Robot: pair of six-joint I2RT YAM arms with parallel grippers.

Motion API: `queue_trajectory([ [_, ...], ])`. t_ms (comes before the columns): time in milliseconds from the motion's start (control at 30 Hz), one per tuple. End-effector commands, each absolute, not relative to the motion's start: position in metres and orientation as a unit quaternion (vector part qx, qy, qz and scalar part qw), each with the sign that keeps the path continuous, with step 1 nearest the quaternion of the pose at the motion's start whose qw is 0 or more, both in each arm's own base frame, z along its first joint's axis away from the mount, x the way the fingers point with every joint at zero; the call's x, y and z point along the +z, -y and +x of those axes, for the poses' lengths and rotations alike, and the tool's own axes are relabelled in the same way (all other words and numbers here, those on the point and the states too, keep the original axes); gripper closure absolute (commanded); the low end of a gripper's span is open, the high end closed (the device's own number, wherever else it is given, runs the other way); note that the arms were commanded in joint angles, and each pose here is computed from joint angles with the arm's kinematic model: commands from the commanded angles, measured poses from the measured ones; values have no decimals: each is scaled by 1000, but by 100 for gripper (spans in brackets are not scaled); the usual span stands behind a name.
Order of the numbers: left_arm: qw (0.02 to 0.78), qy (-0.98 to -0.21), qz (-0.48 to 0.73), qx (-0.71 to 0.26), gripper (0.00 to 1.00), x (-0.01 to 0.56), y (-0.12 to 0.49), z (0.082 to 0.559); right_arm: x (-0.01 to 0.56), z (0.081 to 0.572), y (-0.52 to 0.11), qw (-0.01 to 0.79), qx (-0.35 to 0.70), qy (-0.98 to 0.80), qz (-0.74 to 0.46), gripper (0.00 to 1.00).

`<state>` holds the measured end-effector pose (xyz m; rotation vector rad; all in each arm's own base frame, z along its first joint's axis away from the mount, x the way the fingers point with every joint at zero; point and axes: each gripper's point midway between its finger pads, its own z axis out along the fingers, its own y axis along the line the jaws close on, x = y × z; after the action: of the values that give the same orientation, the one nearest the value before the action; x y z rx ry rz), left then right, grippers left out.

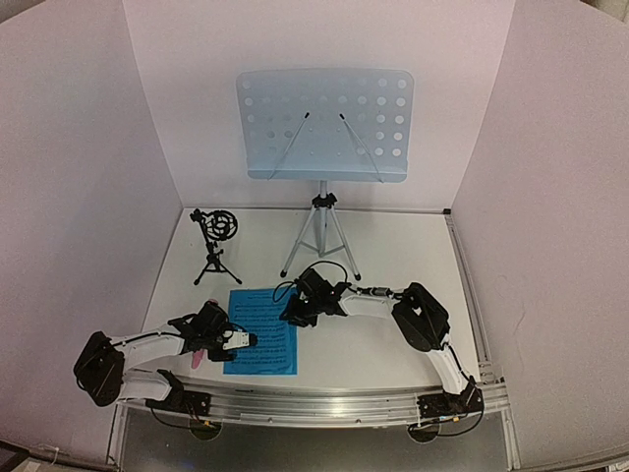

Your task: Set up the instrument practice props

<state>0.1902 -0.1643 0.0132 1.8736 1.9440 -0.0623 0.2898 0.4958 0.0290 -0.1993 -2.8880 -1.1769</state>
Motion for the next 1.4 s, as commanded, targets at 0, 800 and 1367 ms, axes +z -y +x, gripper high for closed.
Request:
queue_trajectory([
  [0,202,-701,683,-25,32,3,159,182,25,293,-494,12,-381,922,-67,79],
  [800,324,-782,513,-142,16,139,203,206,121,285,-500,-57,-415,905,79,100],
  [1367,454,-790,286,-297,13,303,195,218,352,205,-463,-237,-428,797,355,100],
])
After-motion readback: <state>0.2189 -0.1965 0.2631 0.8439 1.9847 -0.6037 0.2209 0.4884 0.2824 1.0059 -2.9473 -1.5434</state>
